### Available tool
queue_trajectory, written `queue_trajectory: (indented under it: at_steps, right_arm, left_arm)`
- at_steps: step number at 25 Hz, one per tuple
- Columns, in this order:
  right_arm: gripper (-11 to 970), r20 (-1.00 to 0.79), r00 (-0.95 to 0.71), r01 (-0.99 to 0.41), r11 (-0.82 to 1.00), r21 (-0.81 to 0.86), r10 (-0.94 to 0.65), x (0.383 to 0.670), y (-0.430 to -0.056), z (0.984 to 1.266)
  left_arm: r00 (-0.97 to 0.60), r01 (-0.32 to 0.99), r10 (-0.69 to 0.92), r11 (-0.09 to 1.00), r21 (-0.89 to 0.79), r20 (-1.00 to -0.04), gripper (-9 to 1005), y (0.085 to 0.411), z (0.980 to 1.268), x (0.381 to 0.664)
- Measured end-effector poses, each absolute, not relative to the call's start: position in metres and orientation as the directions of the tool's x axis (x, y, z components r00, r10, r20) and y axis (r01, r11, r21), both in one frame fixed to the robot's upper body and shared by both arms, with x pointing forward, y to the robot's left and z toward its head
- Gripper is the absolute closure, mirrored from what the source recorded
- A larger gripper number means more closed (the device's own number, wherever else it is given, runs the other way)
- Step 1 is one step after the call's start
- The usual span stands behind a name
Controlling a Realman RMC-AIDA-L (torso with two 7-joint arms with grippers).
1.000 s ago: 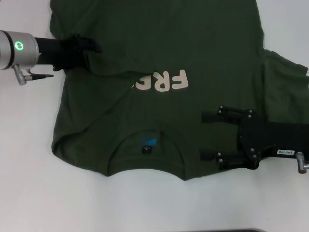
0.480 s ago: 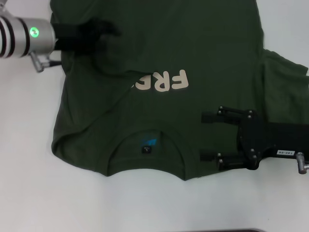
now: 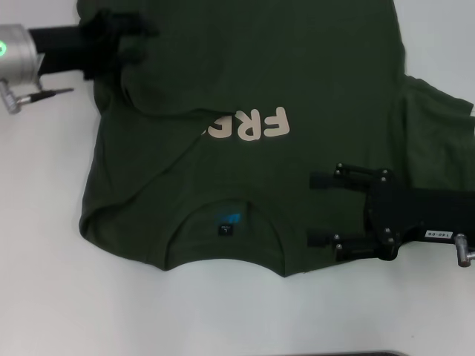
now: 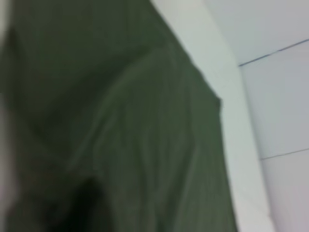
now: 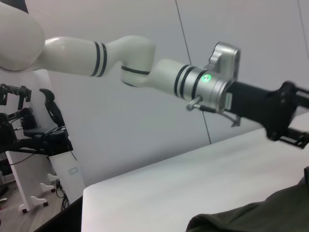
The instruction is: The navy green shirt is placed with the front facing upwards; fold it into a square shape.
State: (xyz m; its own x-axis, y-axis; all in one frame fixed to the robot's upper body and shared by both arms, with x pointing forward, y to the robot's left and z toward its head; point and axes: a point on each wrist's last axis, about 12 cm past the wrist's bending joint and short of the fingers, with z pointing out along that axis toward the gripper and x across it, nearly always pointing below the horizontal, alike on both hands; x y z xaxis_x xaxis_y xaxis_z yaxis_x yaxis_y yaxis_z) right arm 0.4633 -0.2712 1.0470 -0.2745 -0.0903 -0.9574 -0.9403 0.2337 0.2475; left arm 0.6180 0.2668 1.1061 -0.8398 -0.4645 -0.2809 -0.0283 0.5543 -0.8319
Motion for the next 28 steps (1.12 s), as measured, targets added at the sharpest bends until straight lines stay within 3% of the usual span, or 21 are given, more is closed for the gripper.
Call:
queue_trajectory:
  at_steps: [12,21,28]
  right_arm:
    - [54,-0.958,-0.272,-0.942,0.230,0.246,-0.090,0.464,-0.271,1.048]
    - [54,-0.958,-0.272,-0.941,0.232,0.245,-0.092,0.464,-0.271,1.048]
    - [54,-0.959,-0.267,-0.943,0.231,0.240,-0.095,0.466,-0.270,1.048]
  left_arm:
    - [-0.857,-0.039,-0.390,0.703,-0.710,-0.338,414,0.267,1.097,0.618]
    - [-0.843,-0.029,-0.401,0.700,-0.714,-0.358,414,0.274,1.109,0.620]
    - [-0.845,-0.046,-0.389,0.737,-0.674,-0.367,414,0.272,1.100,0.622]
